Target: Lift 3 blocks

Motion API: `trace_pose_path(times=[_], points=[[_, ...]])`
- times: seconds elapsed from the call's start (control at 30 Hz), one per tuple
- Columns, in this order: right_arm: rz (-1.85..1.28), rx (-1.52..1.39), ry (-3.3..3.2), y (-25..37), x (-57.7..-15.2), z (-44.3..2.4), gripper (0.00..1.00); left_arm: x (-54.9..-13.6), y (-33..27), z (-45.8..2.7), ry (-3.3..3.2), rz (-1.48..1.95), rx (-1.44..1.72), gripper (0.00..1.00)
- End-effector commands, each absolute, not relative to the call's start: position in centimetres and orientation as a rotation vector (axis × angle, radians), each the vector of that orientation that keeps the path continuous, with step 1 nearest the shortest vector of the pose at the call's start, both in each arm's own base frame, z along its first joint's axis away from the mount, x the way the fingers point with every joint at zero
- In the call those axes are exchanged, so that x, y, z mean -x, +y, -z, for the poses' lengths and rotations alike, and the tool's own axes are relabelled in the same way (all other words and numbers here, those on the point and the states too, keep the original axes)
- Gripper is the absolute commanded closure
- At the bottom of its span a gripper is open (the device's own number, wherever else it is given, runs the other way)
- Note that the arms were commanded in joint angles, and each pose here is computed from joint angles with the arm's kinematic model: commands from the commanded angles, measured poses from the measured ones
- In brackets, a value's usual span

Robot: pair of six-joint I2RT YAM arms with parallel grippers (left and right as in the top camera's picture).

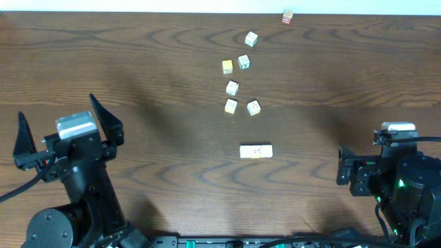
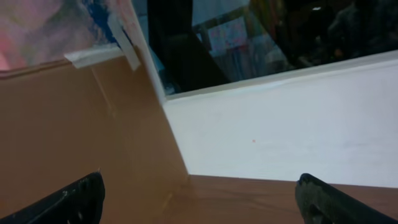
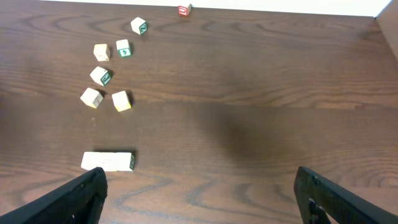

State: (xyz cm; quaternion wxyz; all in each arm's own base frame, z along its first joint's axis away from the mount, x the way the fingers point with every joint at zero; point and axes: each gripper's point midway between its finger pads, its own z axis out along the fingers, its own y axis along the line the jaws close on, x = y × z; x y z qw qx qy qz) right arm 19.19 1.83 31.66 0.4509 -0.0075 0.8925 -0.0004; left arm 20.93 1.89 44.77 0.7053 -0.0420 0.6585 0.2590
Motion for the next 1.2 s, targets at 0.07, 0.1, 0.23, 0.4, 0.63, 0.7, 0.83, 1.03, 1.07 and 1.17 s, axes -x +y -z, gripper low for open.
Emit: trace_pose_path(times=[0.07,0.1,0.23,0.4,0.63,0.7,0.83,1.03,1.07,1.17], points=[[0.010,0.004,2.198,1.5,-19.1,-31.8,0.05,-21.1,2.0,-45.7,1.439,-0.688,-0.032,0.02],[0.011,0.004,2.199,1.5,-19.1,-31.8,0.05,-21.2,1.9,-45.9,1.428,-0.695,-0.049,0.02],[0.013,0.006,2.205,1.5,-19.0,-31.7,0.05,-22.1,1.9,-46.1,1.419,-0.730,-0.067,0.02],[0.022,0.002,2.208,1.4,-18.9,-31.6,0.01,-22.2,2.8,-45.6,1.436,-0.776,-0.075,0.02],[0.023,0.003,2.211,1.4,-18.9,-31.5,0.01,-16.3,7.1,-45.3,1.407,-0.693,0.099,0.02],[0.024,0.002,2.211,1.3,-18.9,-31.5,0.01,-14.4,8.4,-44.5,1.414,-0.706,0.116,0.02],[0.024,0.002,2.211,1.3,-18.9,-31.5,0.01,-12.0,10.3,-43.9,1.400,-0.700,0.229,0.02],[0.022,0.002,2.210,1.4,-18.9,-31.6,0.01,-11.6,11.0,-42.8,1.426,-0.690,0.301,0.02],[0.022,0.002,2.210,1.4,-18.9,-31.6,0.01,-11.5,11.0,-42.6,1.425,-0.683,0.303,0.02],[0.017,-0.010,2.210,1.3,-18.9,-31.6,0.01,-10.5,11.4,-42.5,1.409,-0.674,0.329,0.02]])
